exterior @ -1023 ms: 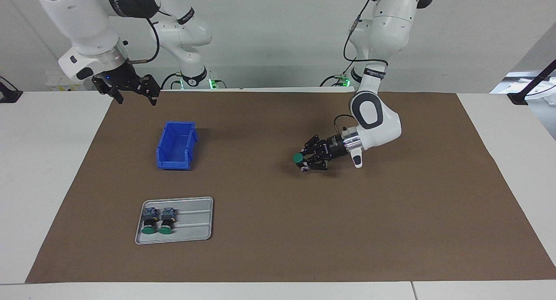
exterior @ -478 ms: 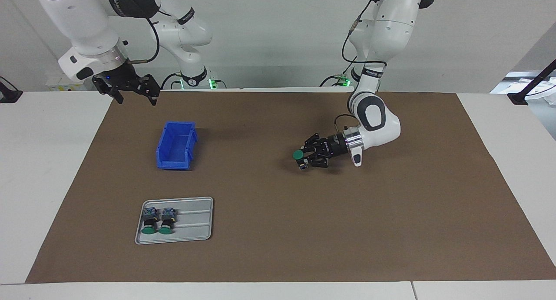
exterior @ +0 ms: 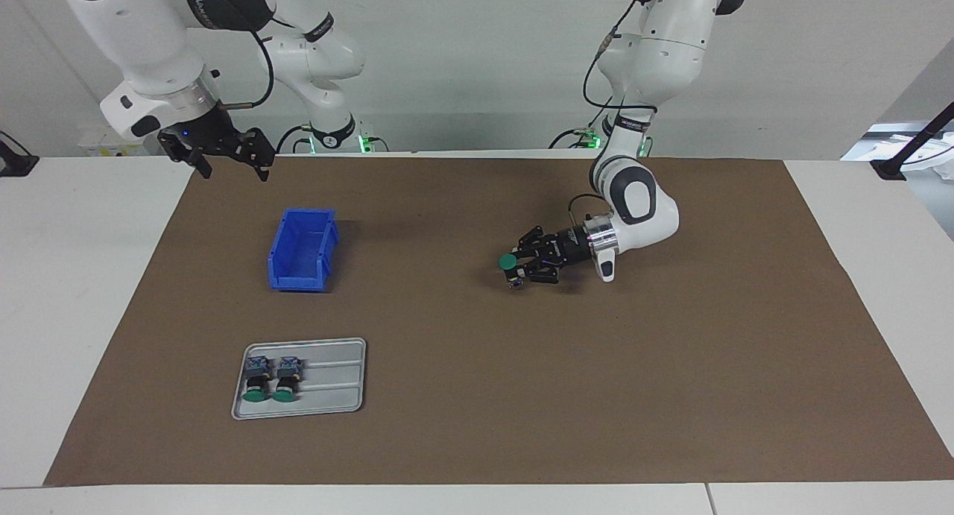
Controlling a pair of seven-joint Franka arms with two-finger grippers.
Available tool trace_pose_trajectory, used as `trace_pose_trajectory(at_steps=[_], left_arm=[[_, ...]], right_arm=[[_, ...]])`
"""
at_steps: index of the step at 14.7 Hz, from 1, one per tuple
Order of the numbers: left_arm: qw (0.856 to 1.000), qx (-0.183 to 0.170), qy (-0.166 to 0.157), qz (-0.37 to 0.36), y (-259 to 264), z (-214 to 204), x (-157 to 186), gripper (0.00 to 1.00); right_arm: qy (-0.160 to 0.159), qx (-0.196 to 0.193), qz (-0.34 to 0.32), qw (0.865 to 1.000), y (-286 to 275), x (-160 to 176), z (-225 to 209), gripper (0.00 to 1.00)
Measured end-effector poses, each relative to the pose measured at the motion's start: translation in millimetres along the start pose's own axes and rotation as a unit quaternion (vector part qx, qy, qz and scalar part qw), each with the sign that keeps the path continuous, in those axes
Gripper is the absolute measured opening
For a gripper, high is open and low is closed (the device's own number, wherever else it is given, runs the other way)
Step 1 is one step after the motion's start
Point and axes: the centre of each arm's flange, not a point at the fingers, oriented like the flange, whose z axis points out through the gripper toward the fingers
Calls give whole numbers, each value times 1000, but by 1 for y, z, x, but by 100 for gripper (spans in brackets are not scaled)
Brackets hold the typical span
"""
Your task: Place and press button with both arms
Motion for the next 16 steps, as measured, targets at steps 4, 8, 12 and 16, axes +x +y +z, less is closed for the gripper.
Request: trace_pose_trajectory(at_steps=[4,8,12,16], left_arm=[[1000,-3,-5,-3,-6,7,3,32],[1000,-6,-5,-6,-8,8,8,32],[1000,-6,-3,-5,-9,8,13,32],[1000,-6,-2,-5,-10,8,14,33]], right_arm=[[0,0,0,1000,0,0,0,100],[0,0,0,1000,0,0,0,100],[0,0,0,1000,0,0,0,100],[0,0,0,1000,0,0,0,100]])
